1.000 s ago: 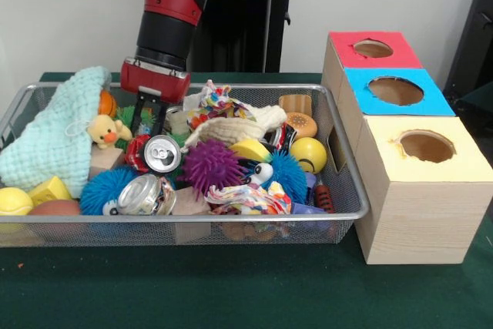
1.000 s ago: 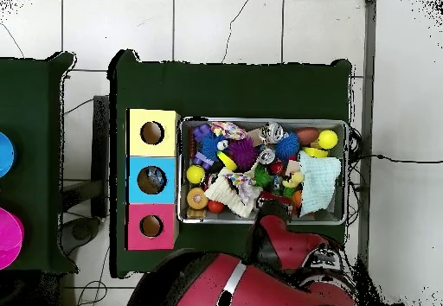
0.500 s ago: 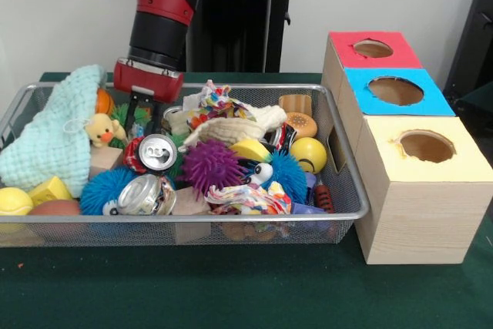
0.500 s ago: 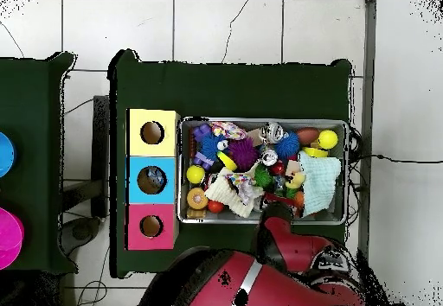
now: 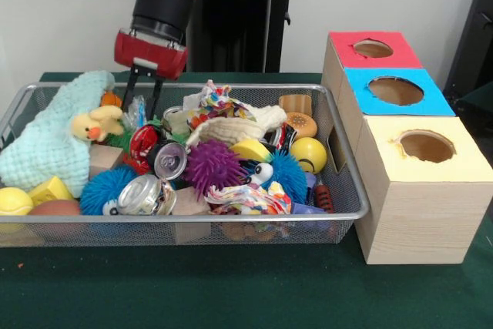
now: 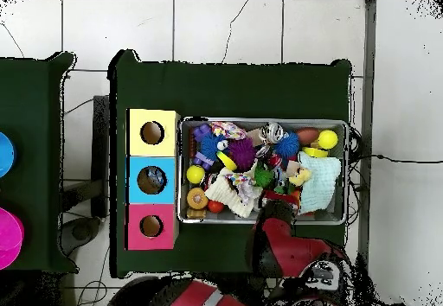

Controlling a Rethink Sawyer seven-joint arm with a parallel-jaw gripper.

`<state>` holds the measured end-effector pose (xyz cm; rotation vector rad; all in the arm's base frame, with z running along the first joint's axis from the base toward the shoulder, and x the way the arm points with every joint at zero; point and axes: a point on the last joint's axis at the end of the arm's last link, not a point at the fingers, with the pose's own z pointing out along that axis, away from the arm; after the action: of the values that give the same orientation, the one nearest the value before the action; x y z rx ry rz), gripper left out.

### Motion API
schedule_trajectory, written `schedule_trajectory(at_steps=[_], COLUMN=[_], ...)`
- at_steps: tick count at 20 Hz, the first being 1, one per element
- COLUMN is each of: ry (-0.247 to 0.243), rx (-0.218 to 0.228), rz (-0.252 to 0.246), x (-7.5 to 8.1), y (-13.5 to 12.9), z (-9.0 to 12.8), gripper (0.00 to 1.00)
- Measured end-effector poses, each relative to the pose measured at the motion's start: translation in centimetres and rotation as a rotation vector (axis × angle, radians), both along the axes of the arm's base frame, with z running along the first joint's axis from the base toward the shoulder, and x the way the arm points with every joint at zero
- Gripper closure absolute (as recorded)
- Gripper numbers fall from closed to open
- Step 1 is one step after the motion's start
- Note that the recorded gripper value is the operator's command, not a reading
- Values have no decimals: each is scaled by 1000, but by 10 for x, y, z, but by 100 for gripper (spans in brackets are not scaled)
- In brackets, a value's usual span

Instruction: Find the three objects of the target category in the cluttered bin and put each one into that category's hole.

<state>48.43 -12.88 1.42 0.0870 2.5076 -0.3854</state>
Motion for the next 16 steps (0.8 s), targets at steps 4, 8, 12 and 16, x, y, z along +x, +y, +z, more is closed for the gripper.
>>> schedule_trajectory(at_steps=[4, 8, 12, 16], ry=[-33, -62, -45, 25], rx=[-15, -17, 82, 195], rz=[13, 28, 61, 10], x=[9, 15, 8, -7], y=[4, -1, -14, -26], z=[19, 35, 28, 7], gripper=[100, 100, 100, 100])
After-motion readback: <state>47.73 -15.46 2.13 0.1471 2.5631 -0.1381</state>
